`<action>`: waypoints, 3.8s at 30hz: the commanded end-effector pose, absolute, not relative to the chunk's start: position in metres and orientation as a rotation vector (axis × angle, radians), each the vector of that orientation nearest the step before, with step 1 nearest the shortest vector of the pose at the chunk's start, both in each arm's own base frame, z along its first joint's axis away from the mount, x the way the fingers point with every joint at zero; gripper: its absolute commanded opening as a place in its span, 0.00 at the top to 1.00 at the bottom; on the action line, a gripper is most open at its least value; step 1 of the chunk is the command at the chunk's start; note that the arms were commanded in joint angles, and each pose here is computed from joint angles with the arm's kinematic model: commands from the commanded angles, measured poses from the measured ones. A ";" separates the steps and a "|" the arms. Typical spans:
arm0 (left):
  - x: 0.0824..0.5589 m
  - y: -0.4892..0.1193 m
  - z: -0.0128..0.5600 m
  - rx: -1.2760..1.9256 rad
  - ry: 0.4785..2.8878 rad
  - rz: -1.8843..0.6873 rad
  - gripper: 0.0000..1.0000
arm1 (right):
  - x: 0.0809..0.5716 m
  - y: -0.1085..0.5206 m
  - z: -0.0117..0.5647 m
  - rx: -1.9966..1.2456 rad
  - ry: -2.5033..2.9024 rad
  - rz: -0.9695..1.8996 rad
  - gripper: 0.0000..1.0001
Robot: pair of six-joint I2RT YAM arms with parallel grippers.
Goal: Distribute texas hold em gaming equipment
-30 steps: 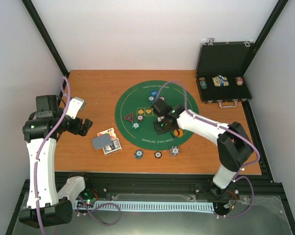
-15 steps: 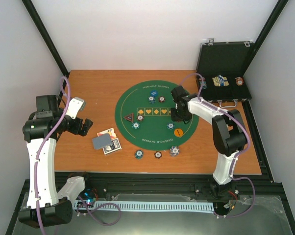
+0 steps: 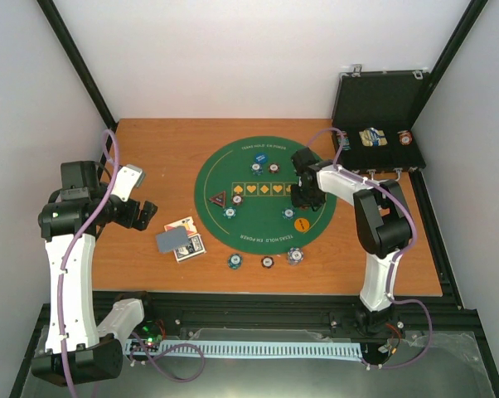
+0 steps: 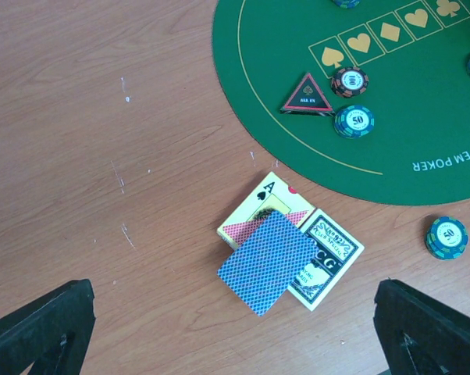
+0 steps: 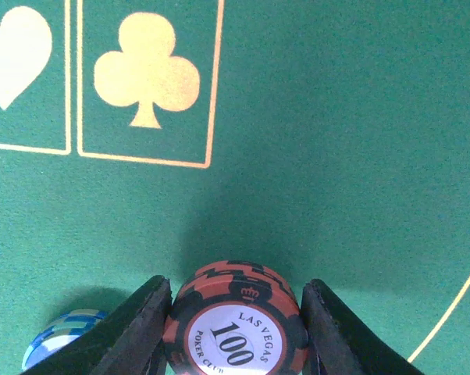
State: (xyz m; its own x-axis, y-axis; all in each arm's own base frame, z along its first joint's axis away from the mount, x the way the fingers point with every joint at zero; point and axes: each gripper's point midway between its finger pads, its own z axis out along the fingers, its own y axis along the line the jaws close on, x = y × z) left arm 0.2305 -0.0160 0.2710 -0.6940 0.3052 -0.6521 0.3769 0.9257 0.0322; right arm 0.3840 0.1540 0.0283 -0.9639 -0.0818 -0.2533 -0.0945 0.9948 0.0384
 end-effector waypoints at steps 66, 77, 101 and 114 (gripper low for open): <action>0.234 -0.019 0.286 0.470 2.336 -0.152 0.00 | 0.190 0.195 0.050 -0.466 2.943 0.027 0.36; 0.234 -0.018 0.286 0.470 2.333 -0.147 0.00 | 0.189 0.195 0.046 -0.476 2.952 0.023 0.46; 0.234 -0.018 0.284 0.471 2.336 -0.143 0.00 | 0.199 0.202 0.077 -0.499 2.906 0.033 0.68; 0.235 -0.018 0.281 0.463 2.347 -0.152 0.00 | 0.239 0.250 0.101 -0.573 2.847 0.090 0.70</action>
